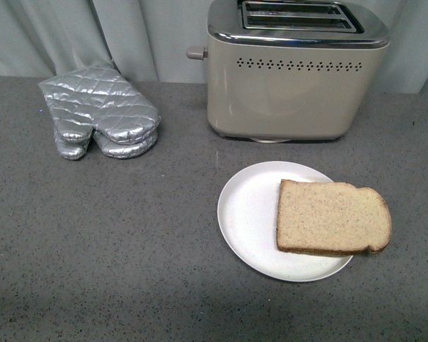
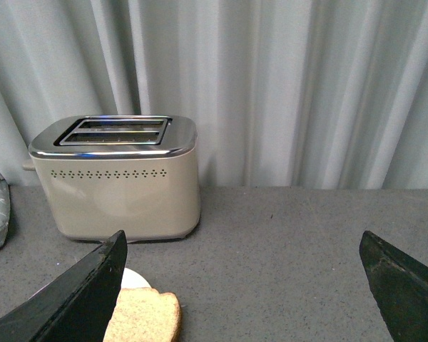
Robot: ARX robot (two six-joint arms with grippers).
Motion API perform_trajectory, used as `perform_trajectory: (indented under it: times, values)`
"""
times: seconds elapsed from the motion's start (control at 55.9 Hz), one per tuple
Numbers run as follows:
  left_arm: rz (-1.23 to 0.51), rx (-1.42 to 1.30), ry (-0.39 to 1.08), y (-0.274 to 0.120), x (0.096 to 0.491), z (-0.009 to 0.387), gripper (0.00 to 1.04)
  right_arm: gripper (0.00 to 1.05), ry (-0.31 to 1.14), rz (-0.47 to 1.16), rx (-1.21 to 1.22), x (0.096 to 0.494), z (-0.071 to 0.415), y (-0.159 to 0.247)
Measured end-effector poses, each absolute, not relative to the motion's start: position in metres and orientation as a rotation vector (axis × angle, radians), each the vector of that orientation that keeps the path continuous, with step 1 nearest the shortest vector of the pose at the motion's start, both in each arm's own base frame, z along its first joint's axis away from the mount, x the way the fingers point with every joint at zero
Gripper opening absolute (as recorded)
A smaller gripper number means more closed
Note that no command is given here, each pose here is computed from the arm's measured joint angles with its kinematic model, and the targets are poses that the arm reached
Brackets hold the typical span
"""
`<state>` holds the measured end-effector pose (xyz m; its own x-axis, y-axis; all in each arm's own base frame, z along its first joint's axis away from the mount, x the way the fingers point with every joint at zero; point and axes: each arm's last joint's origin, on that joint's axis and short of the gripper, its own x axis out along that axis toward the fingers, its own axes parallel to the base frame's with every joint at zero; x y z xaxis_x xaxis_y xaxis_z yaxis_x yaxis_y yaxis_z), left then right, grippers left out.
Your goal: Put bread into toaster
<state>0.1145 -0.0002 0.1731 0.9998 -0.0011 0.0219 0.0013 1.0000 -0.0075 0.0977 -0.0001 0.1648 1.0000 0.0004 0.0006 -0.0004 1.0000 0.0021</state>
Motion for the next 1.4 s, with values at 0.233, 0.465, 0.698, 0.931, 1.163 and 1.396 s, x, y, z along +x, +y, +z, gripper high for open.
perform_trajectory:
  times: [0.233,0.465,0.698,0.931,1.163,1.396]
  values:
    - [-0.001,-0.007,-0.022,0.0,0.11,0.173,0.04,0.95,-0.001,0.0,0.002,0.098,0.165,0.0]
    - [-0.003,-0.007,0.0,0.0,0.098,0.168,0.04,0.95,-0.001,0.0,0.002,0.098,0.165,0.0]
    - [-0.002,-0.007,-0.014,0.0,0.097,0.169,0.11,0.95,-0.001,0.0,0.002,0.098,0.165,0.0]
    - [-0.002,-0.007,-0.015,0.0,0.097,0.169,0.6,0.95,-0.001,0.0,0.002,0.098,0.165,0.0]
    - [-0.003,-0.006,-0.016,0.0,0.097,0.17,0.99,0.95,0.178,-0.02,-0.162,0.114,0.166,0.0]
    - [-0.002,-0.005,-0.016,0.0,0.097,0.17,0.98,0.95,0.513,0.111,-0.05,0.19,0.155,-0.004]
